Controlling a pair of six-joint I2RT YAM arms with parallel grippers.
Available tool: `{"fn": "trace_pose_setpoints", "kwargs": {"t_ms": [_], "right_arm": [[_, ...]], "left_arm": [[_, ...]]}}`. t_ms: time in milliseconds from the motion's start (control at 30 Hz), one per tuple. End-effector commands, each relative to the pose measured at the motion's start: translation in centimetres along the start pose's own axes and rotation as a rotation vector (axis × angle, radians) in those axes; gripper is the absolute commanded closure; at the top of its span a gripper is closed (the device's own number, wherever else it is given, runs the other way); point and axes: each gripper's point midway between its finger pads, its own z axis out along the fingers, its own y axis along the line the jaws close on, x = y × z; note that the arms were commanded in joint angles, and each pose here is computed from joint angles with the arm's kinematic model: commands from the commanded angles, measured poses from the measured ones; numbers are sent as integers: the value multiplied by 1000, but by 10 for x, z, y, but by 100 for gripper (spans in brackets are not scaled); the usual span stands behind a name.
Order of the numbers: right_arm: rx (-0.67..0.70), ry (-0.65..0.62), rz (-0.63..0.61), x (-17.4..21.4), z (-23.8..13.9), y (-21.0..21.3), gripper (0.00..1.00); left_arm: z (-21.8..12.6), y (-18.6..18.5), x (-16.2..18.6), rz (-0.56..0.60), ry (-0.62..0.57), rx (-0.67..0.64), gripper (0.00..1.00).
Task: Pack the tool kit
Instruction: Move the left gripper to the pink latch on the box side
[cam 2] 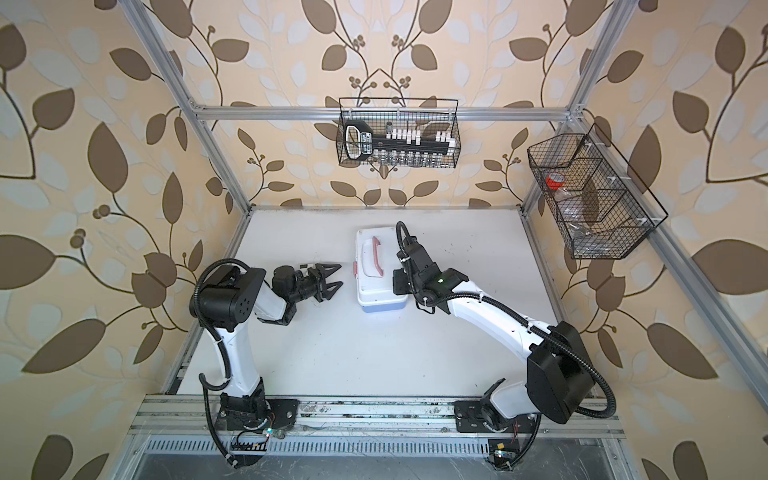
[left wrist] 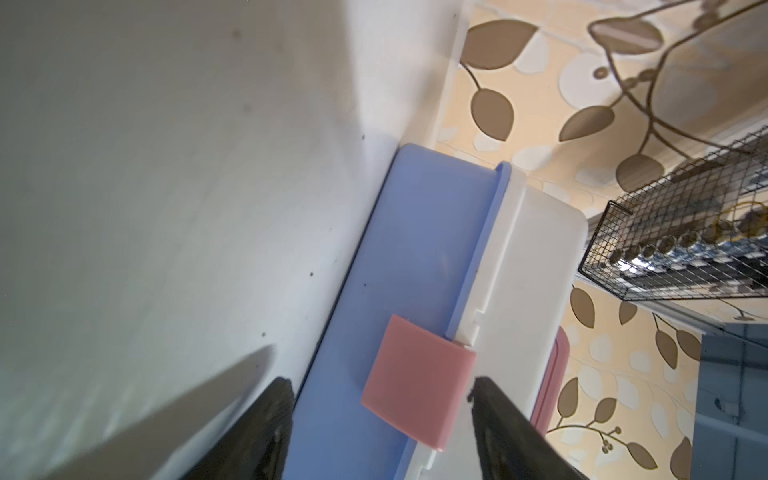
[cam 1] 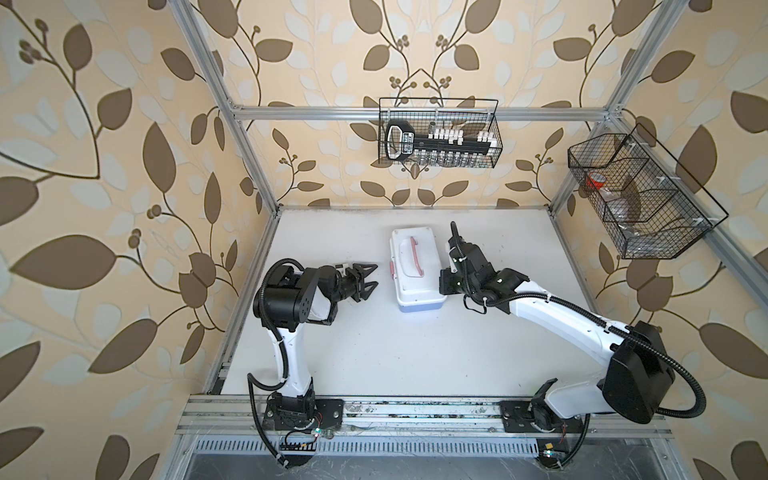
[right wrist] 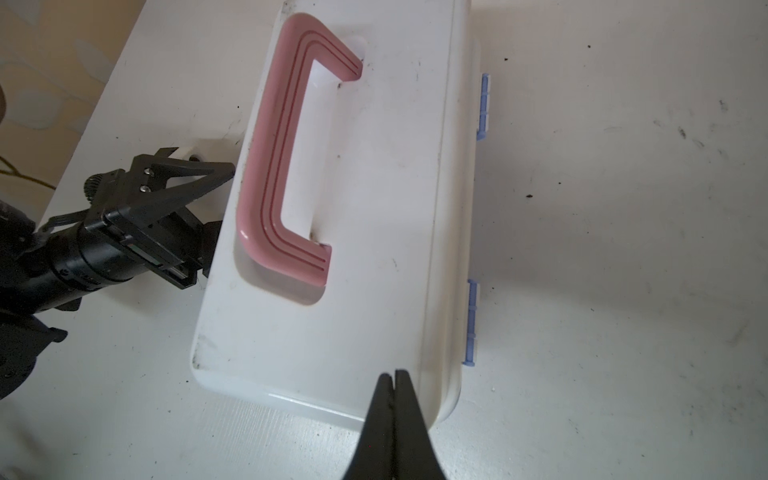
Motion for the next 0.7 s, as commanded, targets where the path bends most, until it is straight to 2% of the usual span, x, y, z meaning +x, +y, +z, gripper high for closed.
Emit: {"fn": "trace_pose_setpoints", "kwargs": {"t_ms": [0,133,233,367,667], "right_arm": [[2,22,-2,6,5,-3,100],[7,35,-1,9,9,-5,100],[6,47,0,11,13,-5,100],[3,54,2,13,17,-5,100],[1,52,6,13,16,-7,100]], "left_arm": [[-6,-22,12,47,62,97,28],[-9,-27,19,106,76,106,23],[-7,-27,24,133,87,106,23],[8,-23,38,145,123,96,26],[30,-32,57,184,154,116,23]]}}
